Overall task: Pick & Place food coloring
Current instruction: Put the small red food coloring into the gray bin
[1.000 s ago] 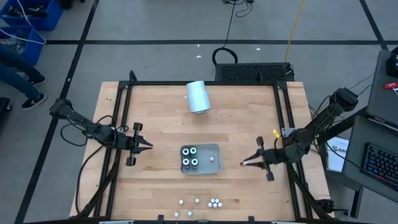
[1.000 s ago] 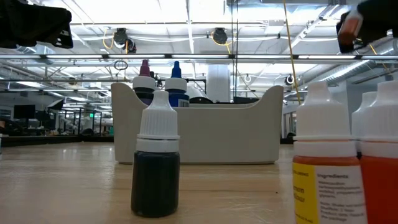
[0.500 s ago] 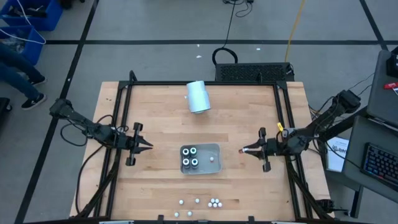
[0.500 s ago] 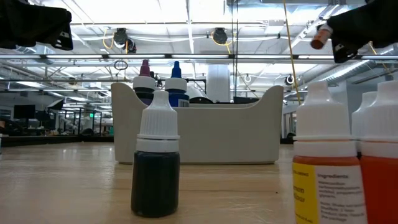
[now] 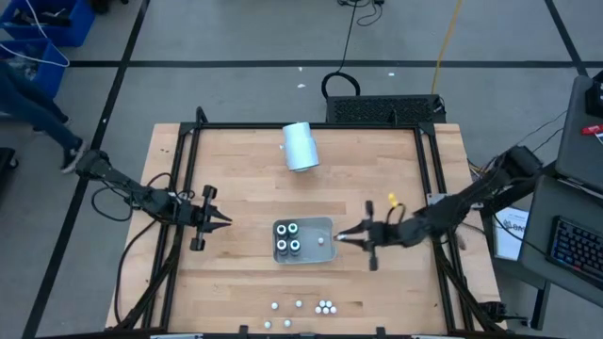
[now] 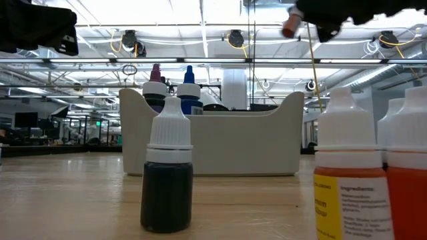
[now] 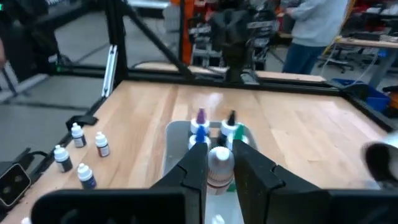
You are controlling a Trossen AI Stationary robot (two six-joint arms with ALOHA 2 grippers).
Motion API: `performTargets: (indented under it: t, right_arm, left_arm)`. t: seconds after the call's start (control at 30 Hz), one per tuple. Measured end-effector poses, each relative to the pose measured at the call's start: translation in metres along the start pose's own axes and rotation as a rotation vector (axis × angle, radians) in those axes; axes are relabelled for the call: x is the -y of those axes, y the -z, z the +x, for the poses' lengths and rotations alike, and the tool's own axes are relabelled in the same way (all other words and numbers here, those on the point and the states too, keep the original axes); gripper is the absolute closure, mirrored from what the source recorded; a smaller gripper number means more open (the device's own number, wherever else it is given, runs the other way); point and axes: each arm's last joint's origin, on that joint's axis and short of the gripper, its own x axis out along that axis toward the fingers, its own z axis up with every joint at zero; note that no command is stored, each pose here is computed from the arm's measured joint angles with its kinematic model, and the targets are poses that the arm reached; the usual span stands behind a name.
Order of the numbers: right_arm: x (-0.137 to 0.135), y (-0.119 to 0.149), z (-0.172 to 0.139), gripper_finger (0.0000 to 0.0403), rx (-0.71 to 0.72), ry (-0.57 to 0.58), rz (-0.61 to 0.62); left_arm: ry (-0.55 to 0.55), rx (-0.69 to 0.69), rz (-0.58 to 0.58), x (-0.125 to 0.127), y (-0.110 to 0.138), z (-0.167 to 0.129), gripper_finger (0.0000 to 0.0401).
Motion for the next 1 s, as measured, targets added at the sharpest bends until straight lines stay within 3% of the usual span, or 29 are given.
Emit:
performTargets:
  t: [0.2, 0.5, 1.0]
  right_arm:
    - [-0.015, 0.007, 0.048, 0.0355, -0.093, 0.006, -0.047]
    - [-0.019, 0.033, 0.097, 0.0355, -0.211, -0.032, 0.010]
    - [-0.005, 0.056, 0.121, 0.0355, -0.296, 0.019, 0.020]
  left_arm:
    - [0.000, 0.000, -0.007, 0.000, 0.000, 0.000, 0.0359]
    - [0.000, 0.000, 0.004, 0.000, 0.000, 0.000, 0.0359]
    - [-0.001, 0.002, 0.023, 0.000, 0.000, 0.000, 0.0359]
